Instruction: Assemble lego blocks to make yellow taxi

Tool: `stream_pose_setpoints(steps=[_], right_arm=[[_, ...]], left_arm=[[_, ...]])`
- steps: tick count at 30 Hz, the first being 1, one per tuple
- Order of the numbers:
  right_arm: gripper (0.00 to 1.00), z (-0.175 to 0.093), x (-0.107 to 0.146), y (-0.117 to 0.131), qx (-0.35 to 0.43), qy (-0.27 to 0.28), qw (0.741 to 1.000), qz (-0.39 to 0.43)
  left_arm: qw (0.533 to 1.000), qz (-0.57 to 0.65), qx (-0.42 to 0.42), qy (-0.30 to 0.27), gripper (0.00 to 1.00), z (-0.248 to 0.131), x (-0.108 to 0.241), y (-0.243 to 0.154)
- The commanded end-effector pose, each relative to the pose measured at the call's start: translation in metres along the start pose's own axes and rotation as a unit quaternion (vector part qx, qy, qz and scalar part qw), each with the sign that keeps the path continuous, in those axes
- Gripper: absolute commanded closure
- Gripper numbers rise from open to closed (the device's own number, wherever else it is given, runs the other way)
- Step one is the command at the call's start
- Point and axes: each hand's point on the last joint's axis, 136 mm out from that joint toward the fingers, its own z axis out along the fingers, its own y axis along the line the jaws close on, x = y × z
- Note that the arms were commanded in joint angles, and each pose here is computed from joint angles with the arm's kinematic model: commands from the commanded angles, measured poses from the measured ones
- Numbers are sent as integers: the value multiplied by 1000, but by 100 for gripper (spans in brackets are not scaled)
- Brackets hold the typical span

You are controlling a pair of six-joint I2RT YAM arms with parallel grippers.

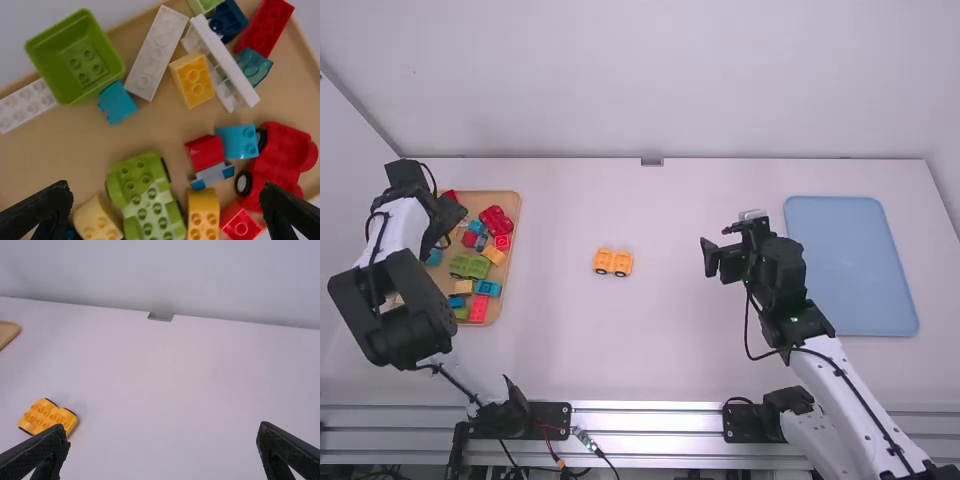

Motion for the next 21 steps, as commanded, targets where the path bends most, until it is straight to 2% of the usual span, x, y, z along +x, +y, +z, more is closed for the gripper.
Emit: stream_pose_setpoints(steps=[1, 11, 21], right_arm=[[1, -1, -10, 1, 0, -10, 1000, -3], [1, -1, -12, 1, -1, -14, 1000, -16], [1, -2, -16, -3, 5, -21, 1000, -10]], left_arm=[[999, -36, -16, 7, 1, 9, -8, -4], [993, -85, -79, 30, 1, 39, -30, -11], [988, -98, -106, 49, 1, 52, -25, -8]])
